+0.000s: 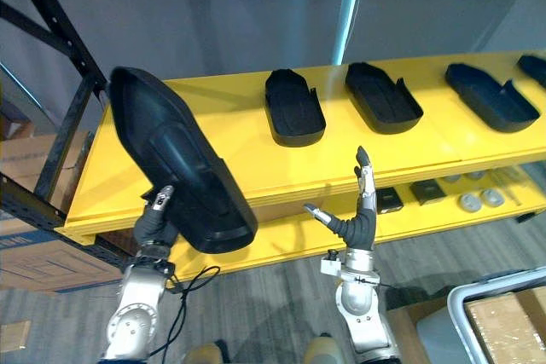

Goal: Walk over and take plastic housings, then place them on the shelf

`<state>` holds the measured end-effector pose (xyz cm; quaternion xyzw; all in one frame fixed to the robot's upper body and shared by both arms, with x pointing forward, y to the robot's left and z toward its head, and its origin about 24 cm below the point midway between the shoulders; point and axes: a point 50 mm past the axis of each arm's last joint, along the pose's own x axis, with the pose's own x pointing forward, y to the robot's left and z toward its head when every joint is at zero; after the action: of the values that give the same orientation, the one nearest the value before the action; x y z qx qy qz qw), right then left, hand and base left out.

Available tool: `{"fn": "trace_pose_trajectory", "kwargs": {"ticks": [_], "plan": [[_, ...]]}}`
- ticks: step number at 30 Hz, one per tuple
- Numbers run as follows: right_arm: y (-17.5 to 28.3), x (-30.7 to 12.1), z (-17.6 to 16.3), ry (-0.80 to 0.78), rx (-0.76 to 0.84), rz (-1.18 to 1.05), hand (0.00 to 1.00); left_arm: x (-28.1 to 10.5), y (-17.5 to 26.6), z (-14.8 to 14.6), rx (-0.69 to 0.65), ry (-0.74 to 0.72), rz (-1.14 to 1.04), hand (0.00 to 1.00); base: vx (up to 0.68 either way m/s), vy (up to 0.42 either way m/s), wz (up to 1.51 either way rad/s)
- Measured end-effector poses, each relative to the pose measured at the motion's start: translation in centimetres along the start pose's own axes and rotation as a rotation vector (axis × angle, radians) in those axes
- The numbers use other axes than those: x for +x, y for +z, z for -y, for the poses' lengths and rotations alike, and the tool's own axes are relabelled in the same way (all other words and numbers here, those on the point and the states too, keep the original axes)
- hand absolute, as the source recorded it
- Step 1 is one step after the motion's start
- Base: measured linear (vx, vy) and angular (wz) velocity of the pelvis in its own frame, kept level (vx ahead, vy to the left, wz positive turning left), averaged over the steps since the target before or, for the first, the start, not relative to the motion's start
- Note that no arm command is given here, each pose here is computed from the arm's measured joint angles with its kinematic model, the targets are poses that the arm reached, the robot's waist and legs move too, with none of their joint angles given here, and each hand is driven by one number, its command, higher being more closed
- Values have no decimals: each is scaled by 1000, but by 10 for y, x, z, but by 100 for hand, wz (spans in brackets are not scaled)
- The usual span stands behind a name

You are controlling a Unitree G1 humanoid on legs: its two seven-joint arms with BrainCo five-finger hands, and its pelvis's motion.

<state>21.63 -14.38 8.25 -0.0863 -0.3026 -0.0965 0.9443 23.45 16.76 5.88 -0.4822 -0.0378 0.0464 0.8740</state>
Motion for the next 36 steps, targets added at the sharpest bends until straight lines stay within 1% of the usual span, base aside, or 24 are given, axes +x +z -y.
{"fn": "trace_pose_trajectory", "kwargs": {"ticks": [3, 5, 8, 11, 15, 17, 21, 23, 28, 32, 36], "plan": [[15, 5, 6, 25, 41, 52, 0, 7, 1, 15, 35, -38, 13, 100, 30, -61, 6], [20, 7, 6, 62, 47, 75, 0, 11, 7, 20, 19, -56, 39, 100, -3, -14, 7], [18, 6, 5, 99, 62, 43, 0, 16, 17, 22, -23, -52, 74, 100, -3, 8, 10], [15, 7, 5, 120, 81, 9, 0, 19, 27, 20, -31, -22, 130, 100, -5, 15, 5], [11, 1, 2, 156, 92, -42, 0, 24, 41, 5, -15, 86, 184, 100, 1, 1, -1], [9, -4, 3, 181, 94, -64, 0, 29, 51, -9, 36, 163, 212, 100, 0, 6, -7], [9, -5, 1, 205, 97, -74, 0, 35, 72, -34, 82, 293, 263, 100, 2, 7, -4], [7, -8, 2, 216, 91, -92, 0, 38, 80, -42, 90, 342, 281, 100, 8, -7, -7], [2, -12, 6, 246, 70, -134, 0, 45, 91, -49, 94, 423, 306, 100, -21, -8, -13], [0, -16, 9, 241, 80, -164, 0, 49, 91, -59, 102, 502, 300, 100, -19, 3, -2], [4, -17, 6, 257, 89, -171, 0, 56, 104, -59, 119, 526, 339, 100, -2, 4, -1]]}}
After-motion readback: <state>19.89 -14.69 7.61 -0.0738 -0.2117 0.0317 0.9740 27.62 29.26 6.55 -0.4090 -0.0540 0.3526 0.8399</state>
